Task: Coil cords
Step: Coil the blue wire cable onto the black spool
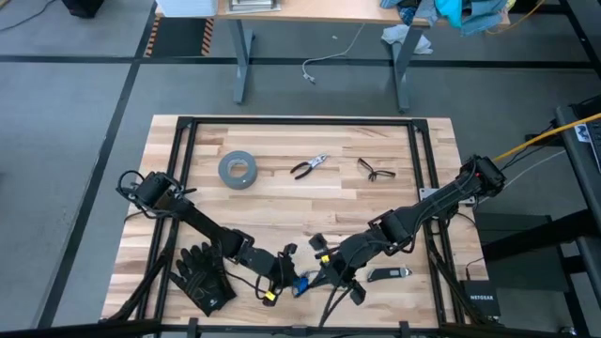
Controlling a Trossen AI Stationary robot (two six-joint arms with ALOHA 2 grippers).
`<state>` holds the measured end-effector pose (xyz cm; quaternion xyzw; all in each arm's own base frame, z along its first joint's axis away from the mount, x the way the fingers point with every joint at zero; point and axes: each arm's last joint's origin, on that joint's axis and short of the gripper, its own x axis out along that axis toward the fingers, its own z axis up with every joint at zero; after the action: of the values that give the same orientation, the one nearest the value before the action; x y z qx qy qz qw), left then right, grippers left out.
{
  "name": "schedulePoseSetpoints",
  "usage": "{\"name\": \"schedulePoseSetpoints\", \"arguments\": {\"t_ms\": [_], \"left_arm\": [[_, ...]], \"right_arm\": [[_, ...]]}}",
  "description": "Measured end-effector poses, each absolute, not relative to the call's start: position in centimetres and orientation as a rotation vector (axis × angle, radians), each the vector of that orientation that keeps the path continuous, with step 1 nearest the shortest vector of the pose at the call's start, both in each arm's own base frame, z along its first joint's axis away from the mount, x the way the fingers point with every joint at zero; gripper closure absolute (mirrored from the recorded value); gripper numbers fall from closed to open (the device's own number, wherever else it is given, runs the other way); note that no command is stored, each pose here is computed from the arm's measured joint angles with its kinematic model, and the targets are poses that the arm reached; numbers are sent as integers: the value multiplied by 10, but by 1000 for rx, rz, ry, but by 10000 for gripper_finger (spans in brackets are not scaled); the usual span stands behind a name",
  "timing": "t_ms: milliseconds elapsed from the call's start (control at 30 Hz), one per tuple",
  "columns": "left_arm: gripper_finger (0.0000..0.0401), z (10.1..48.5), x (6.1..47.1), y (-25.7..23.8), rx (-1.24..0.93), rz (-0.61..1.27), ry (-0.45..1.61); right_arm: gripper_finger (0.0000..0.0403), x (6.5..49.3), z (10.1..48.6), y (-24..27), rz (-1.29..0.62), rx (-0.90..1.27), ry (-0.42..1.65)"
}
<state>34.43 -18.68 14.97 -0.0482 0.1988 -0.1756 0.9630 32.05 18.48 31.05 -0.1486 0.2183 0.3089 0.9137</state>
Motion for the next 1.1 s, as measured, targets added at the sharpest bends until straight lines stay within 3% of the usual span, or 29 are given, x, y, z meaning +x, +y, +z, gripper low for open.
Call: {"name": "schedulePoseSetpoints", "arguments": {"t_ms": [467,1100], "left_arm": [[401,166,330,-184,-86,-332,524],[401,205,312,-186,-91,-349,477]], "right_arm": [[402,312,301,177,524,-277,624],[402,308,294,172,421,-245,729]]}}
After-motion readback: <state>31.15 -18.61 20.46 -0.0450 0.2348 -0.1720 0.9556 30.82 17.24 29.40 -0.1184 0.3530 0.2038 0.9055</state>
